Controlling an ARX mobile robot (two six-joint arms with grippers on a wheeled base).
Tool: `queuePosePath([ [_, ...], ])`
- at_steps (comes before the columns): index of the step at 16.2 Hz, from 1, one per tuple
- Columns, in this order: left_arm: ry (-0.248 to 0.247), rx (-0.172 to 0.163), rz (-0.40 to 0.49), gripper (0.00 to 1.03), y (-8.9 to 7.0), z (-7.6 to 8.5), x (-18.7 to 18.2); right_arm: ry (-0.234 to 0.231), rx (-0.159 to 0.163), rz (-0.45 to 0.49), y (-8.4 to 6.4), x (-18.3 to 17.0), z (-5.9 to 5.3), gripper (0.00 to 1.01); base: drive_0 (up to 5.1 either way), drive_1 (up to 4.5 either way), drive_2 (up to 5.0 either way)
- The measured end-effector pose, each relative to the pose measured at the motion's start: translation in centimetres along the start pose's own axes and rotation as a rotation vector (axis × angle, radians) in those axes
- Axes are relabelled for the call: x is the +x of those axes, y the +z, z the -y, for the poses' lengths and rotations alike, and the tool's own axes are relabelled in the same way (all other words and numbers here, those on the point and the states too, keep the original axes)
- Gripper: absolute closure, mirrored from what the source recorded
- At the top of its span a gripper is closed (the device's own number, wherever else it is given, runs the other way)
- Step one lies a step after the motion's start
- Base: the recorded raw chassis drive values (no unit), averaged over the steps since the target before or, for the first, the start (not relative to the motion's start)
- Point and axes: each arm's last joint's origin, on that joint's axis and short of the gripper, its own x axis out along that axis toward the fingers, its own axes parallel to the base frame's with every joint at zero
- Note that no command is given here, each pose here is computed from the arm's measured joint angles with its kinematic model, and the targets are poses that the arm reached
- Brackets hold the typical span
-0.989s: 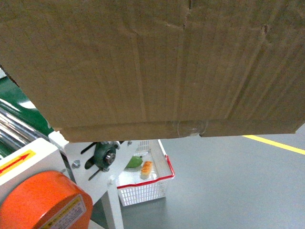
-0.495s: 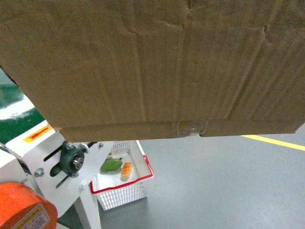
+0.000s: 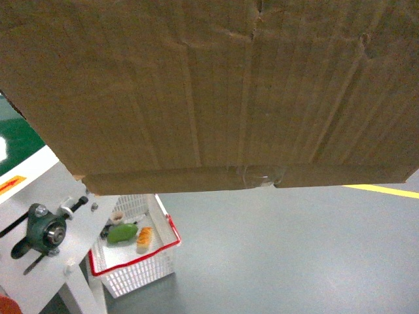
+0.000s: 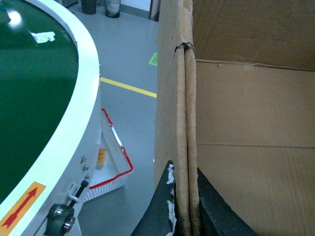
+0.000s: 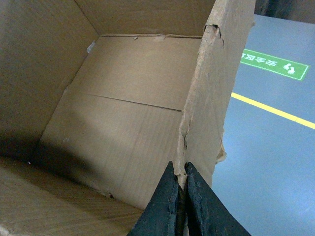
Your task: Sort boxes to right shelf from conveyor
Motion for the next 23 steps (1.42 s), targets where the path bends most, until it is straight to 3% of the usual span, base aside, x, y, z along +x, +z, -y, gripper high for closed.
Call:
queuePosePath([
  [23,0.000,0.000,0.000,1.00,0.00,0.00,0.00,0.000,0.000,0.000,0.00,0.00,0.00,0.99,-1.3,-1.28,-1.3],
])
